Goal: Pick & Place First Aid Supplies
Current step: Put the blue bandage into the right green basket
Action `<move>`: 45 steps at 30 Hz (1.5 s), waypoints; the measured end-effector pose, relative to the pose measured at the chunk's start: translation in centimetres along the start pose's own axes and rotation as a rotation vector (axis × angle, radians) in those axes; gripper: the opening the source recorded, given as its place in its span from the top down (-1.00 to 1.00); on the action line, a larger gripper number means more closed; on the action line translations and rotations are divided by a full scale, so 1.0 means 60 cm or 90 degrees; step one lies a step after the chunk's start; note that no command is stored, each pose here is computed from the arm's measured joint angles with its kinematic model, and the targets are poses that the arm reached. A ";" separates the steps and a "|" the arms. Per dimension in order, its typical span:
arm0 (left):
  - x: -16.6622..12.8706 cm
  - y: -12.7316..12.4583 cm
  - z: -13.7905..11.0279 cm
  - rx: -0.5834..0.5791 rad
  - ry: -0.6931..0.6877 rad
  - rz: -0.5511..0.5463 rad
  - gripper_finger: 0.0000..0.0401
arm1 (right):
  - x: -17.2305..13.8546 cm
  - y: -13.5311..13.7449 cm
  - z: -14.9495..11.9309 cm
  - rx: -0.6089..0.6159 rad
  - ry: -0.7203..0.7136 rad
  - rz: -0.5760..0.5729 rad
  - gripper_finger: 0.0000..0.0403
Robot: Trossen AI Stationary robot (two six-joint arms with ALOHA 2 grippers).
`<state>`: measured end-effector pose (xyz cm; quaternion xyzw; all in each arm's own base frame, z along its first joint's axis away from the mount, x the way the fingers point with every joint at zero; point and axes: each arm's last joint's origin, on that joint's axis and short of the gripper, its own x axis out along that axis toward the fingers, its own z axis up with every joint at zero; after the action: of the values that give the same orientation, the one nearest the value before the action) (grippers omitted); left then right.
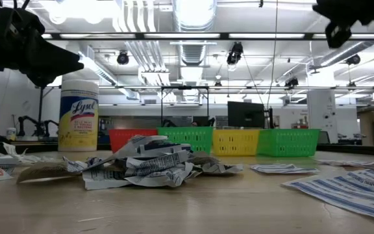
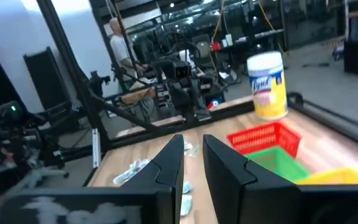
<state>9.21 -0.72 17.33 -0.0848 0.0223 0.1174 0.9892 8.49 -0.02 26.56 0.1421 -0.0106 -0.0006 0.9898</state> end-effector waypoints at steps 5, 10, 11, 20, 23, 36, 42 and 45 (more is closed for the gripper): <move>0.000 0.000 0.000 0.000 0.000 0.000 0.35 | 0.042 0.013 0.044 -0.033 0.123 -0.032 0.71; 0.000 0.000 0.000 0.000 0.000 0.000 0.35 | 0.095 0.020 0.068 -0.035 0.293 -0.076 0.71; 0.000 0.000 0.000 0.000 0.000 0.000 0.35 | 0.106 0.021 0.070 -0.035 0.323 -0.084 0.71; 0.000 0.000 0.000 0.001 0.000 0.000 0.35 | 0.172 0.023 0.076 -0.028 0.601 -0.155 0.71; 0.000 0.000 0.000 0.002 0.000 0.000 0.35 | 0.184 0.023 0.075 -0.026 0.663 -0.170 0.71; 0.000 0.000 -0.001 0.003 0.000 0.000 0.35 | 0.215 0.015 0.005 0.014 0.804 -0.121 0.71; 0.001 0.000 -0.001 0.008 0.002 0.001 0.35 | 0.234 0.003 -0.041 -0.006 0.820 -0.106 0.71; 0.001 0.000 -0.002 0.008 0.003 0.001 0.35 | 0.242 -0.003 -0.061 -0.024 0.836 -0.094 0.71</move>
<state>9.25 -0.73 17.24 -0.0788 0.0253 0.1178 0.9896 23.11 0.77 23.29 0.0957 0.6048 0.0178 0.7904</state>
